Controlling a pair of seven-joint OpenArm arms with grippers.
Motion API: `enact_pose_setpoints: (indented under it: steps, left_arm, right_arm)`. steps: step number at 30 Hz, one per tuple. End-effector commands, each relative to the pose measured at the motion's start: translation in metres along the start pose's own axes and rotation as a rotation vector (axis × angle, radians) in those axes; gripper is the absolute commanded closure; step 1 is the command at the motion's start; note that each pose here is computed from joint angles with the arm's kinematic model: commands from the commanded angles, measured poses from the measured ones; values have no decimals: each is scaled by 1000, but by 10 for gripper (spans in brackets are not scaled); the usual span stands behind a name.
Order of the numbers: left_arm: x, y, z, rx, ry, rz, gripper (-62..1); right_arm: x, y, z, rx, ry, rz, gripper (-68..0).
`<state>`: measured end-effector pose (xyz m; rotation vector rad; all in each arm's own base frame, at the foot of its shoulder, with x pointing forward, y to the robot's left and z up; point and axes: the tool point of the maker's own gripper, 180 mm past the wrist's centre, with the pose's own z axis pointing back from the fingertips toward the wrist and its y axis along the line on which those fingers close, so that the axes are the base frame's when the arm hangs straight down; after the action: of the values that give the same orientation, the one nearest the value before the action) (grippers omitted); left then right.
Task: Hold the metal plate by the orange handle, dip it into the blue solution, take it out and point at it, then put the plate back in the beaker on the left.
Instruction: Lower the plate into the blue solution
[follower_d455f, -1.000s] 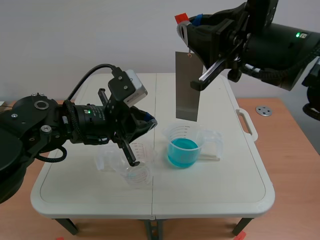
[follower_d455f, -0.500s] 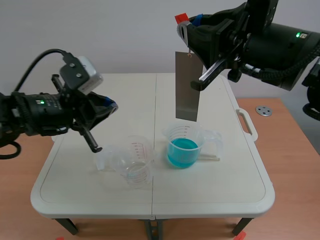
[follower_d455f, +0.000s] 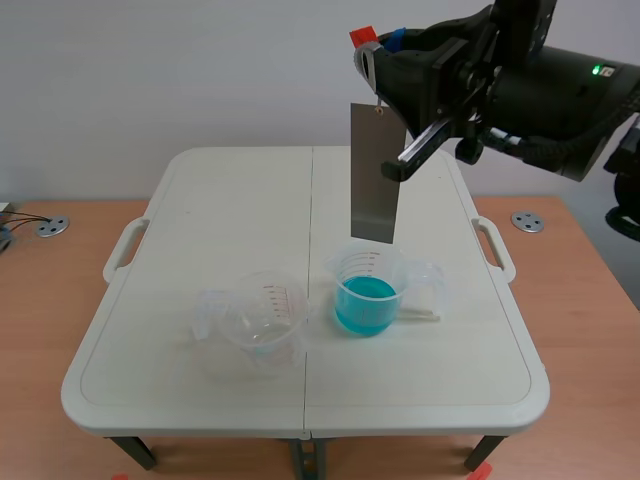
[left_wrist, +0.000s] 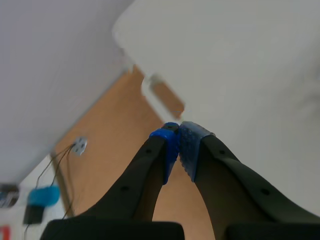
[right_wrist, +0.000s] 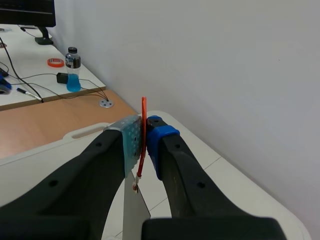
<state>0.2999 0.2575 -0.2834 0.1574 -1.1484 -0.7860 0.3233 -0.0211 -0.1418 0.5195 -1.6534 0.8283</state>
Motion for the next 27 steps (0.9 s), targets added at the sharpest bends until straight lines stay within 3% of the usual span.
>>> enact_pose_setpoints:
  steps: [1, 5, 12, 19, 27]
  left_arm:
    - [-5, 2, 7, 28, 6, 12, -15]
    - [-40, -4, 31, 50, 107, 22, -15]
    - [-84, -52, 64, -47, 242, 74, -15]
    - [-108, -90, 88, -91, 331, 155, -15]
    - [-123, -131, 102, -105, 398, 283, -15]
  right_arm:
    - [12, -6, -1, -9, -41, 14, -11]
    - [12, -6, -1, -9, -41, 14, -11]
    - [5, -8, -2, -17, -33, -7, -11]
    - [-9, -9, -3, -27, -34, -55, -11]
    - [-23, -5, -7, -21, -20, -95, -11]
